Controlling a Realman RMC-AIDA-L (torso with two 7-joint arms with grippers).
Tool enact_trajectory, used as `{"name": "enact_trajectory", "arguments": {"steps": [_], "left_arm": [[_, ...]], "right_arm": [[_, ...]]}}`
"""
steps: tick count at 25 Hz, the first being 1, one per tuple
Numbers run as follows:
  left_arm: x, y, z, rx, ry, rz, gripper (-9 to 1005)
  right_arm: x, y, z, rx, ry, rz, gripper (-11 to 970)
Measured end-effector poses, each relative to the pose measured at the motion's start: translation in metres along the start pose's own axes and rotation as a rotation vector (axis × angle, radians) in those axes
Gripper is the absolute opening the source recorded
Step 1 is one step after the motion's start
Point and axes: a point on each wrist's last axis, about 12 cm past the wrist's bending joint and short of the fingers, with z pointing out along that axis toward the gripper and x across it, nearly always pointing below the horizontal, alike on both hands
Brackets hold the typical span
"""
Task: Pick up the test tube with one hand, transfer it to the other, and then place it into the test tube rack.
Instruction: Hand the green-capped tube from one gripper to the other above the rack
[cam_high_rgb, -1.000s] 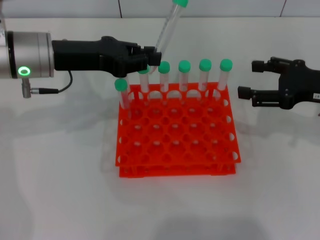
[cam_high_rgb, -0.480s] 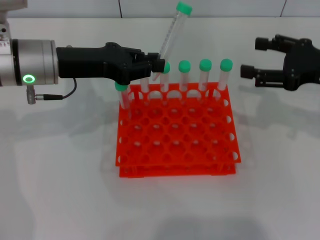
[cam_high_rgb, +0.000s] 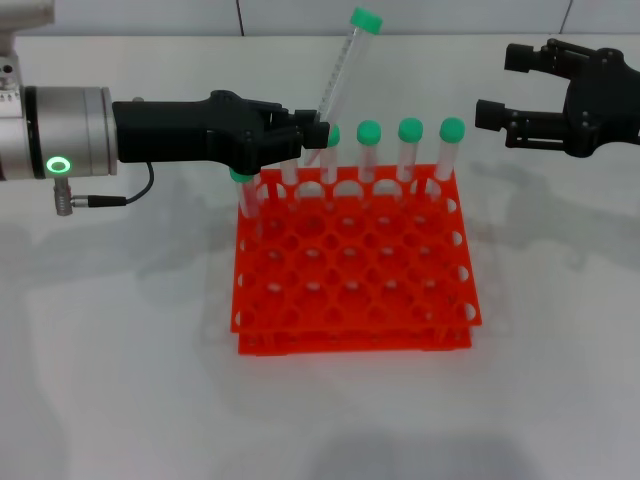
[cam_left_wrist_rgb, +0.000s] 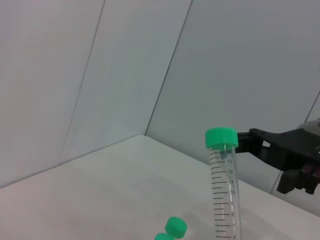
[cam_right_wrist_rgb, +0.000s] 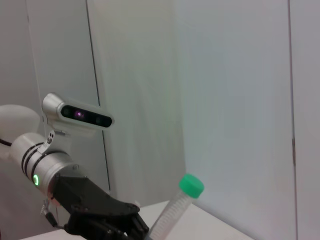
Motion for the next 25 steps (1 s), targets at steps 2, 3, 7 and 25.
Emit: {"name": "enact_trajectory", "arguments": {"steps": [2, 3, 7, 25], "left_arm": [[0.0, 0.0, 0.0, 0.0, 0.0, -0.001, 147], [0.001, 0.0, 0.0, 0.0, 0.0, -0.002, 146], [0.003, 0.0, -0.001, -0.003, 0.0, -0.002, 144], [0.008, -0.002, -0.003, -0.002, 0.004, -0.003, 135]], "right_arm": [[-0.001, 0.0, 0.0, -0.001, -0.006, -0.001, 849], [-0.001, 0.0, 0.0, -0.001, -0.01, -0.001, 849], [-0.004, 0.0, 0.003, -0.01, -0.021, -0.006, 849], [-0.015, 0.004, 0.034, -0.085, -0.034, -0.016, 849]]}}
